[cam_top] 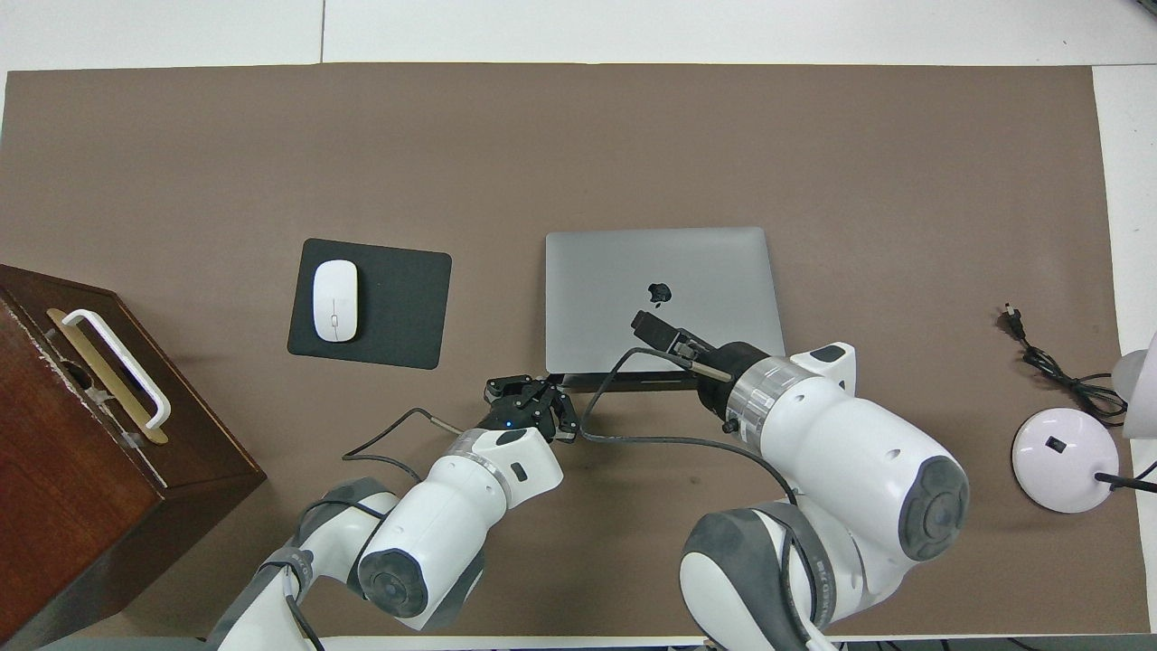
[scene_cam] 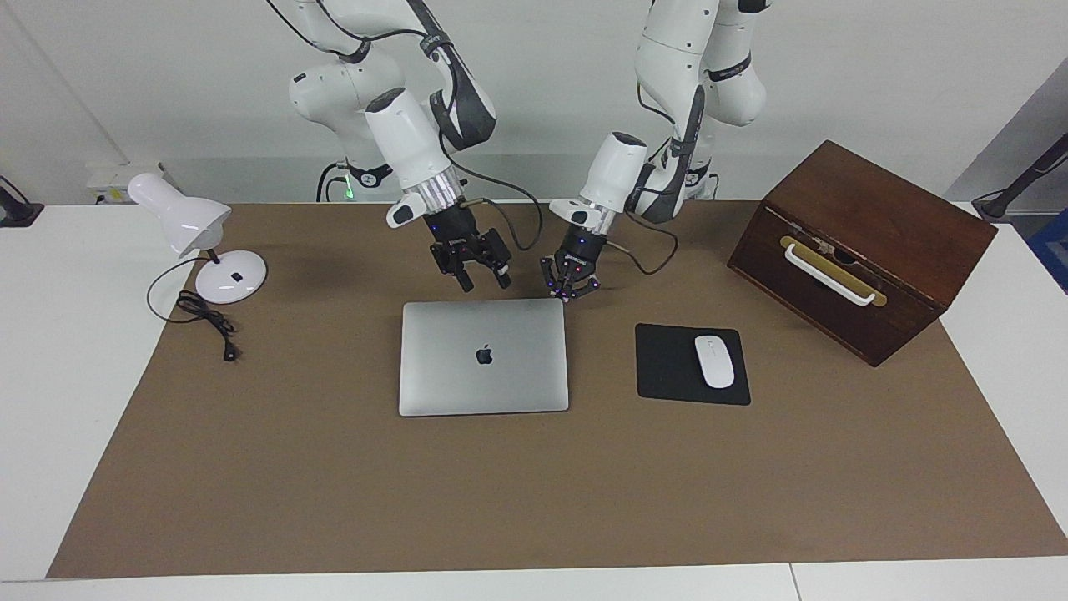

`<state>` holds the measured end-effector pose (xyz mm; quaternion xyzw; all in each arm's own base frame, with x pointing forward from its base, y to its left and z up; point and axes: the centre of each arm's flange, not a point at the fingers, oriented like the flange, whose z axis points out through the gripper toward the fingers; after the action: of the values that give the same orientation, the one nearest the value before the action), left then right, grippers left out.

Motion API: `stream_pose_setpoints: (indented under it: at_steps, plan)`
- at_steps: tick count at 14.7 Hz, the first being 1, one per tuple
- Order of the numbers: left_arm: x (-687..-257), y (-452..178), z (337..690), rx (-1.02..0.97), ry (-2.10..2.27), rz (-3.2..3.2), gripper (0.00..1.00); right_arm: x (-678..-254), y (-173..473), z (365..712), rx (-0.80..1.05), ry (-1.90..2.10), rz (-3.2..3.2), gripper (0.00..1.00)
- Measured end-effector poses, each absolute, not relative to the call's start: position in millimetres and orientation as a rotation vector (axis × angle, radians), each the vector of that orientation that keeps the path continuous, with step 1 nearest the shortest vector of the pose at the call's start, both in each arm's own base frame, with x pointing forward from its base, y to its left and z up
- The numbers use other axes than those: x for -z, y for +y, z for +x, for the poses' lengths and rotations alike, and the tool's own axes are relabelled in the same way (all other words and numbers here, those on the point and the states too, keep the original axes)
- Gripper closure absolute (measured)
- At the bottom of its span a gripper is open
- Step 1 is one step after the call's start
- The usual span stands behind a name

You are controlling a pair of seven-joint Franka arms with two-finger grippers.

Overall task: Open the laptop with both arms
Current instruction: 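Lower the left gripper and the right gripper to the laptop's front edge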

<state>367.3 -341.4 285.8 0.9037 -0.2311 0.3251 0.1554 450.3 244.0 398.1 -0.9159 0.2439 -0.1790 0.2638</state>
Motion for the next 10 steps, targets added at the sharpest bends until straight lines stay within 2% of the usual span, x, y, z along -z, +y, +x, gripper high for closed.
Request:
stream_pose_setpoints:
  at_steps: [5, 10]
  plan:
    - [-282, -343, 372, -0.934, -0.672, 2.593, 0.99, -373, 247, 442, 0.524, 0.66, -2.492, 0.0]
    - [-278, -345, 377, -0.937, -0.689, 2.597, 0.99, -368, 256, 435, 0.501, 0.681, -2.485, 0.0]
